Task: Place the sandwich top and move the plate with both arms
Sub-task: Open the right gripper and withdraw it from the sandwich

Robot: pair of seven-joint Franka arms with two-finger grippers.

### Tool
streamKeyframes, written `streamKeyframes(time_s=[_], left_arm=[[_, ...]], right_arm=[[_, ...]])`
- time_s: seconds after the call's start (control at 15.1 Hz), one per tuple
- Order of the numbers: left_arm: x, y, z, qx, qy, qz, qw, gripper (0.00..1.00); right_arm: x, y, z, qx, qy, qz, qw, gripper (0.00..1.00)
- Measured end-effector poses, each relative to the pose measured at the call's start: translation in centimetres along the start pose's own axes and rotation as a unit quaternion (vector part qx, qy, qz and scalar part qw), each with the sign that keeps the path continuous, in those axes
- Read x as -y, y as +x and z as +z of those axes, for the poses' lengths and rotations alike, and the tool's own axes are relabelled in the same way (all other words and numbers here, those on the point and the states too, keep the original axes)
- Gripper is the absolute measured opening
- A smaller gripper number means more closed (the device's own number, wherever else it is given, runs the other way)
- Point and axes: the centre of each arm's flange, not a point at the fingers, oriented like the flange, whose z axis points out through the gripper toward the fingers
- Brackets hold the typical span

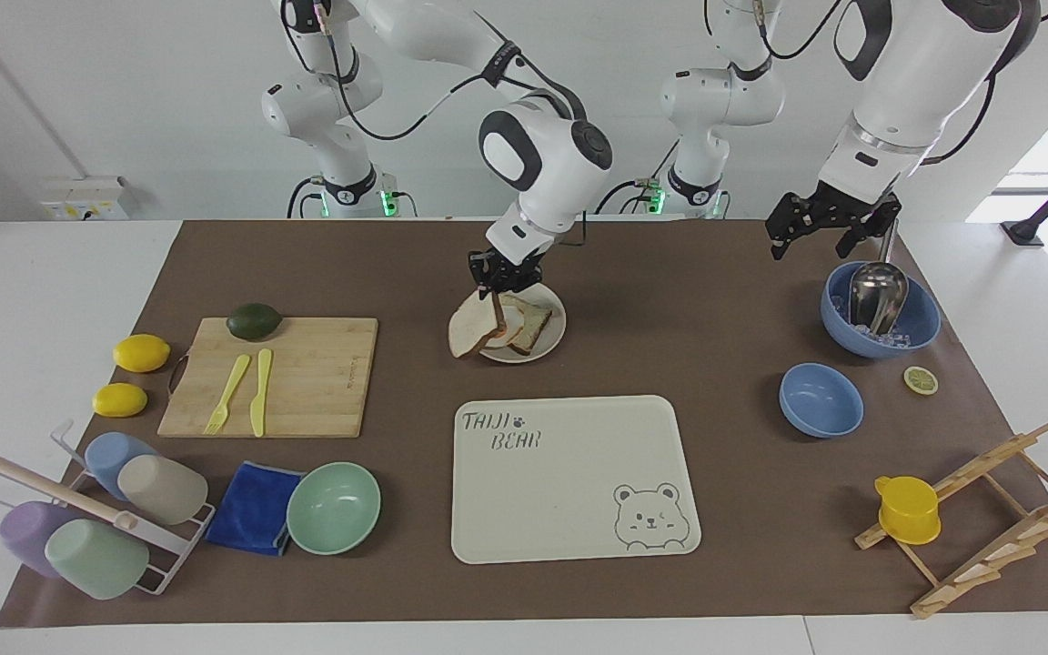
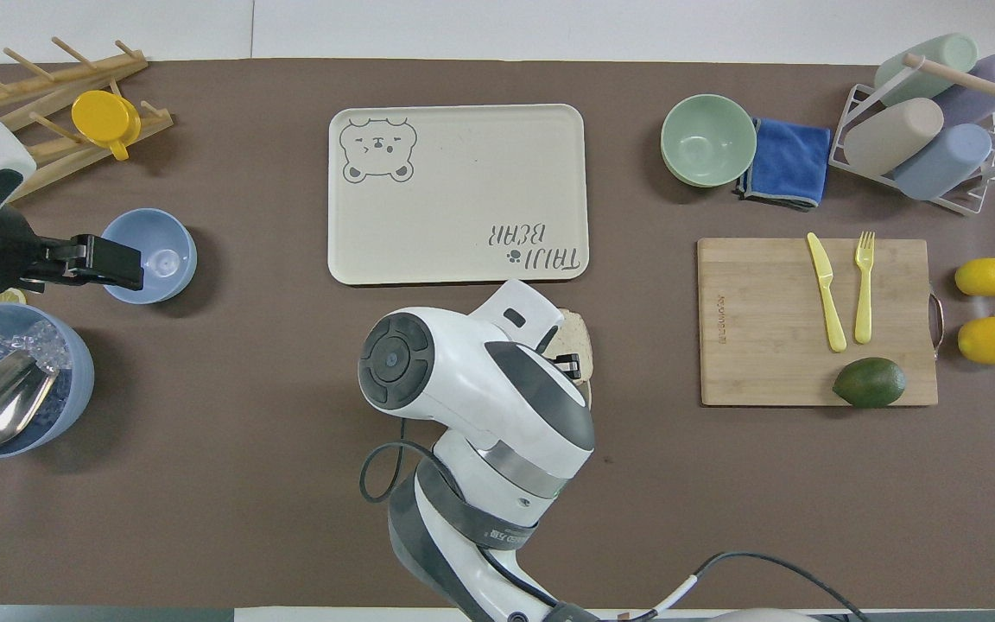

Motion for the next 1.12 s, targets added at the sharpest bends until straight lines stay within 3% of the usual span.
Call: streamKeyframes(time_s=[0.46,0.93,1.12], left_arm=[[0.2,0.1,-0.1,-0.004,-0.001,-0.002,1.0,1.0],[0.2,0.1,-0.1,-0.005,-0.001,-0.002,1.0,1.0],[0.2,0.1,-0.1,-0.005,-0.001,-0.002,1.0,1.0]], right_arm=[[1.8,-0.7,0.8,0.025,0.025,0.028,0.999,0.11],[4.3,-2.2,2.3,0.016,0.061,0.041,0.997,0.11],[4.6,-2.0,2.7,0.017,0.083,0.048,0.995,0.35]])
